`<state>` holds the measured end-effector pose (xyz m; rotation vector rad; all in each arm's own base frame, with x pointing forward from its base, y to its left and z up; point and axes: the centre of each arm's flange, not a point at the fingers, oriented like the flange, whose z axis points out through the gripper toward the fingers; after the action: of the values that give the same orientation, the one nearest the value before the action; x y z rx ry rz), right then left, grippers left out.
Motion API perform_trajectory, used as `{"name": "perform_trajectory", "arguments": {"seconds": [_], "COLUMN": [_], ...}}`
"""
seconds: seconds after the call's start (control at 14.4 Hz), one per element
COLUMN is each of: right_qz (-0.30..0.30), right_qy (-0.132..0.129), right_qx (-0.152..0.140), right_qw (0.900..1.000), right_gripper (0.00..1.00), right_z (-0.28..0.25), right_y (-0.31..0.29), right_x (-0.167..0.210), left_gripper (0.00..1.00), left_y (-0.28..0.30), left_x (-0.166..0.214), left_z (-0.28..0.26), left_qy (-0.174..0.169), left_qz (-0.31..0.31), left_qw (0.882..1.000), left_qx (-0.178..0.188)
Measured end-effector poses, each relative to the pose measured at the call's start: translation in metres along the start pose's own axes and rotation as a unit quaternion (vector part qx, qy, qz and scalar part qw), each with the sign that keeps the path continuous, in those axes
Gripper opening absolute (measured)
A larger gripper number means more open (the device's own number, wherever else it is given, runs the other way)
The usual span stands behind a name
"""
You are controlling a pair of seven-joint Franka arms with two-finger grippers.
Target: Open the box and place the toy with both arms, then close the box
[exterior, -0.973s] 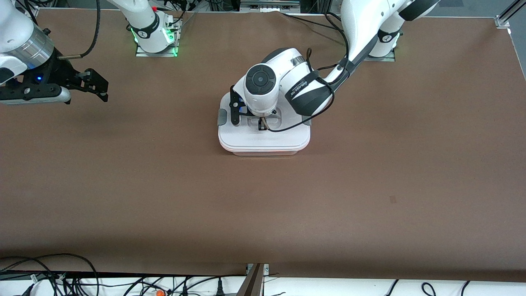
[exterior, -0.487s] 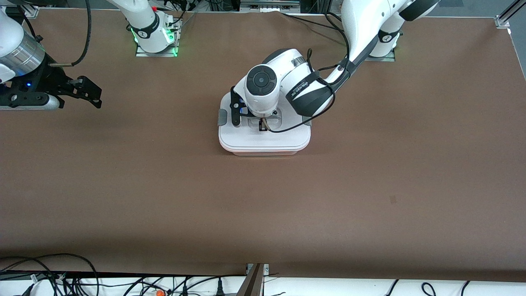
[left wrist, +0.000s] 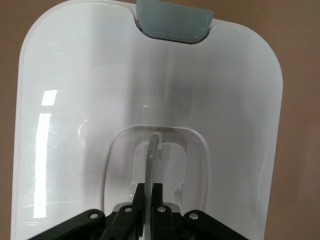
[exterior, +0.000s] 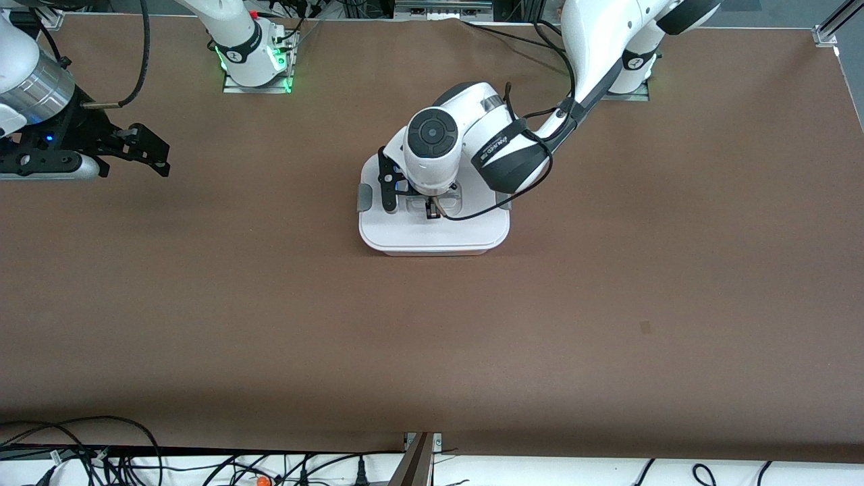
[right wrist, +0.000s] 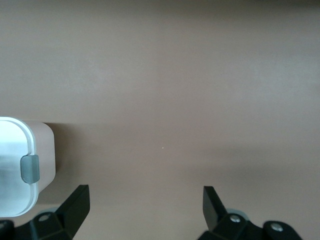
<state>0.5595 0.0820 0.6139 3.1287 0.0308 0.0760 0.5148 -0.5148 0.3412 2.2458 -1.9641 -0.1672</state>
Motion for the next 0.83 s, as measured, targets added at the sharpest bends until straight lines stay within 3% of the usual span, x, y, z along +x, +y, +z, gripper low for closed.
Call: {"name": "perform_trajectory", "arguments": {"seconds": [0.07,0.14,0.42,0.56,0.76,0.83], "right_qz": [0.000,0.000,0.001,0.002,0.004,0.005], "right_qy": [0.000,-0.001,-0.006,-0.006,0.000,0.004], "right_qx": [0.000,0.000,-0.001,-0.001,0.000,0.001], "right_qw": [1.000,1.000,1.000,1.000,1.000,1.000], "right_gripper": [1.00,1.00,1.00,1.00,1.00,1.00], "right_z": [0.000,0.000,0.001,0.001,-0.005,-0.008], "right_y": [0.000,0.000,0.000,0.000,0.002,0.003], "right_x": [0.000,0.000,-0.001,-0.001,0.000,0.000], "left_gripper": [0.07,0.13,0.50,0.70,0.99,1.00], "left_y": [0.001,0.000,0.002,0.014,0.030,0.026], "left_x": [0.000,0.000,-0.007,-0.019,-0.067,-0.092], "left_z": [0.001,0.002,-0.007,-0.049,-0.141,-0.170], "left_qy": [-0.001,-0.002,-0.018,-0.038,-0.072,-0.079], "left_qz": [0.000,-0.001,-0.053,-0.103,-0.209,-0.240], "left_qw": [1.000,1.000,0.998,0.994,0.974,0.966], "left_qx": [0.000,0.000,0.002,0.009,0.043,0.061]}}
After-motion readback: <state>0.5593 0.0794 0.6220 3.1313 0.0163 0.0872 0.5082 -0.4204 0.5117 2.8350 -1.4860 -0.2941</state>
